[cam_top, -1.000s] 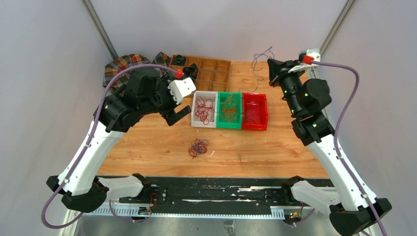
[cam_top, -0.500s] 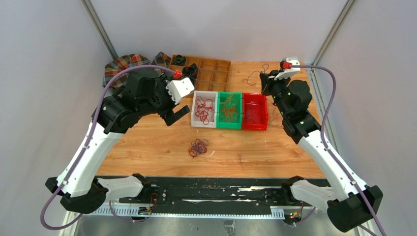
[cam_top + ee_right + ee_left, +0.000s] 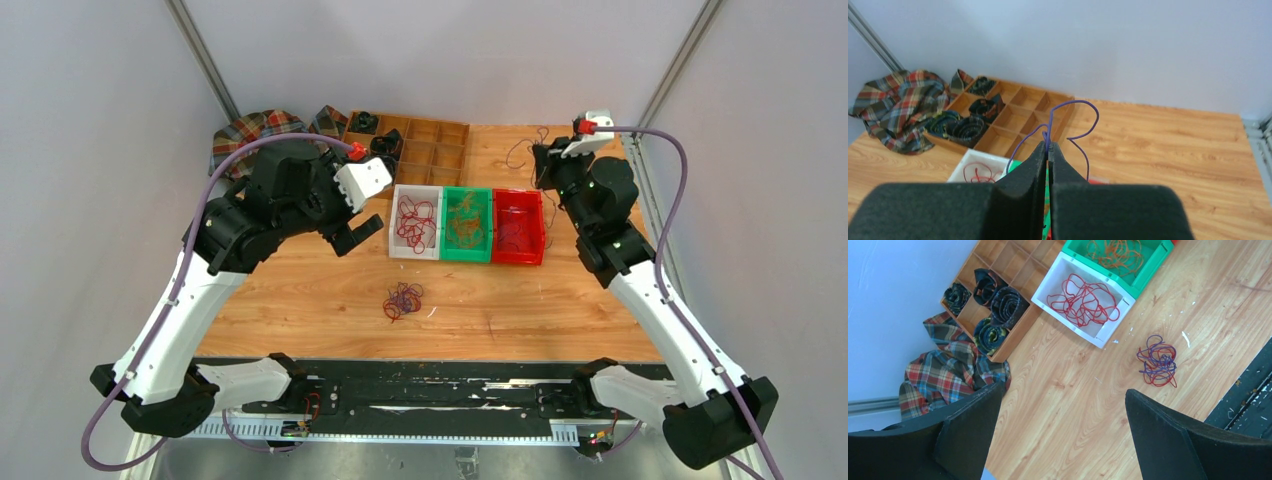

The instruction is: Untangle the cables

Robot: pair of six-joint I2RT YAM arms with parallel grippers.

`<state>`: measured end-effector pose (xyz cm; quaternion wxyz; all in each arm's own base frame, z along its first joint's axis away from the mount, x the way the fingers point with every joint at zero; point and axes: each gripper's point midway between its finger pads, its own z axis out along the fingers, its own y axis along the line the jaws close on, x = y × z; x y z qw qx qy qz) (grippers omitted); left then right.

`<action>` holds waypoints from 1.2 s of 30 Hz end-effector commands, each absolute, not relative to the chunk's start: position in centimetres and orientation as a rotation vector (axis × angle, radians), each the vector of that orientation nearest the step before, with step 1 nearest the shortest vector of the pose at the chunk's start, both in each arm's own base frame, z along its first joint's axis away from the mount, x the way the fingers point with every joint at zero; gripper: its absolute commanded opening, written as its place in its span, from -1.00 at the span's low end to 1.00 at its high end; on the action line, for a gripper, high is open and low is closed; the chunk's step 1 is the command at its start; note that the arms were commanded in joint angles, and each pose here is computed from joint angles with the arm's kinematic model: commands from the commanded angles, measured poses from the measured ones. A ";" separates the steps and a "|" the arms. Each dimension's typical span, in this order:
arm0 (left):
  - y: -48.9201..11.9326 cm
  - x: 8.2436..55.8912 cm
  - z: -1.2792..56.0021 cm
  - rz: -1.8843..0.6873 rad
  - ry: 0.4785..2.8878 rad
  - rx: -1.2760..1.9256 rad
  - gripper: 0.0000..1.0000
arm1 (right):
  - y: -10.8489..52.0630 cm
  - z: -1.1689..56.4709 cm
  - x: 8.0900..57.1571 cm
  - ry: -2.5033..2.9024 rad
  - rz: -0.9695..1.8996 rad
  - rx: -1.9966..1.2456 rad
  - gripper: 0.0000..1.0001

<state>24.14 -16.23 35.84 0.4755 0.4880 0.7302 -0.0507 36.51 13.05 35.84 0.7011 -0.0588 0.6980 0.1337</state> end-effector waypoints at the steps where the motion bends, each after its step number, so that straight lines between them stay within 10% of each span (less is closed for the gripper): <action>1: -15.8 24.0 36.1 -0.112 1.774 1.185 0.96 | 11.7 42.9 35.8 1.394 0.256 -0.134 -0.99; 25: -15.3 23.9 35.9 -0.103 1.774 1.188 0.96 | 1.8 54.7 33.6 1.187 -0.188 0.027 -0.99; 36: -15.1 23.8 35.6 -0.096 1.778 1.193 0.96 | -7.9 47.3 34.3 1.335 -0.502 0.297 -0.99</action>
